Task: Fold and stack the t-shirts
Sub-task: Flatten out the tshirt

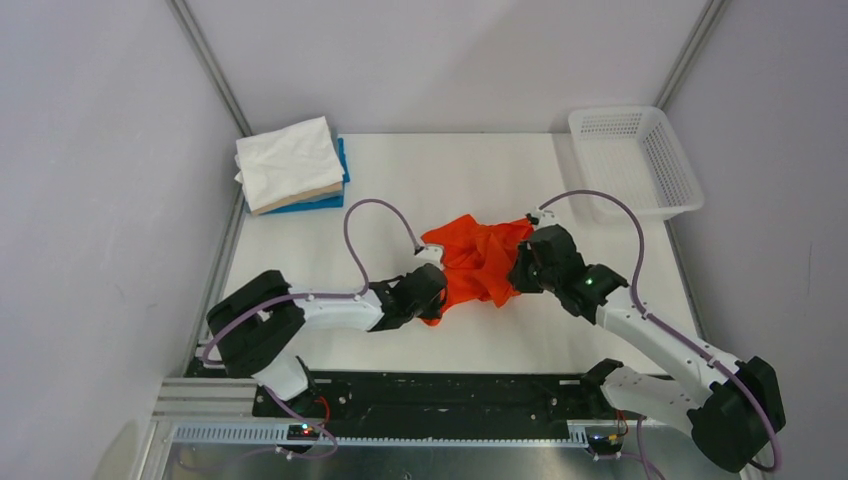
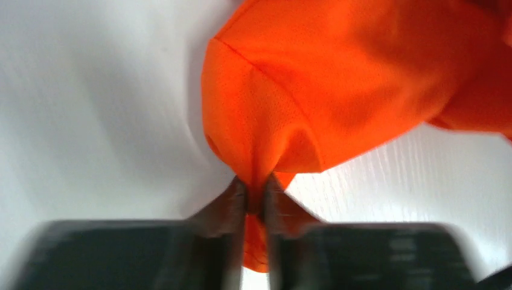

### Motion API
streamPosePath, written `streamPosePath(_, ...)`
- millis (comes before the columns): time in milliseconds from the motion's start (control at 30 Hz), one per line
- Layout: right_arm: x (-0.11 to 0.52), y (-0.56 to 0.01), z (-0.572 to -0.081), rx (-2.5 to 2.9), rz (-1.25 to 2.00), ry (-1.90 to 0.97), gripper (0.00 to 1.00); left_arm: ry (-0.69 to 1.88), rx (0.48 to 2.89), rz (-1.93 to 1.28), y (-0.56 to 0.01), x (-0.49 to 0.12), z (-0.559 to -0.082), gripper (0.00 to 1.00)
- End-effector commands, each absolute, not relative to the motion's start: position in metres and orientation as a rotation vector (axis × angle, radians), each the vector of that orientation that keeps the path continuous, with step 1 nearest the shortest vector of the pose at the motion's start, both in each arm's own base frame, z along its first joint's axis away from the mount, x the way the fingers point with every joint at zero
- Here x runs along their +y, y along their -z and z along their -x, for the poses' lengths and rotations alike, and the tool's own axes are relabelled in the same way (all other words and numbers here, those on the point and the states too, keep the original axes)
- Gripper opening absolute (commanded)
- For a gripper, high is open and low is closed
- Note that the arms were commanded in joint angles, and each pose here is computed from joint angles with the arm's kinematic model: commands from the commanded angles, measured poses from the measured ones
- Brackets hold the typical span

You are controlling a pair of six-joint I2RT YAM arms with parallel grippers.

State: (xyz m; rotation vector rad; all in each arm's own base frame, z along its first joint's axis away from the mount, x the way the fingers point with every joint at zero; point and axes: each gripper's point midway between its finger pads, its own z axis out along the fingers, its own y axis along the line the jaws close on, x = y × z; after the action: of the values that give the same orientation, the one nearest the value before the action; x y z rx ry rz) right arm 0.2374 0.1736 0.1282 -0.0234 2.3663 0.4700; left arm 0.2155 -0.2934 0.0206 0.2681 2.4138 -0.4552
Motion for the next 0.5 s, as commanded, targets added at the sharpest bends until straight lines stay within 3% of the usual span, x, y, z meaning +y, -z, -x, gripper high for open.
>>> streamPosePath(0, 0.167, -0.142, -0.249, 2.300, -0.041, -0.498, 0.00, 0.238, 2.388, -0.199, -0.023, -0.265, -0.228, 0.05)
streamPosePath(200, 0.122, -0.178, -0.268, 2.148, -0.176, -0.450, 0.00, 0.103, 2.101, -0.004, -0.119, -0.216, -0.259, 0.00)
streamPosePath(467, 0.094, -0.299, -0.254, 1.847, -0.111, -0.511, 0.00, 0.161, 1.706, 0.205, -0.295, -0.137, -0.256, 0.00)
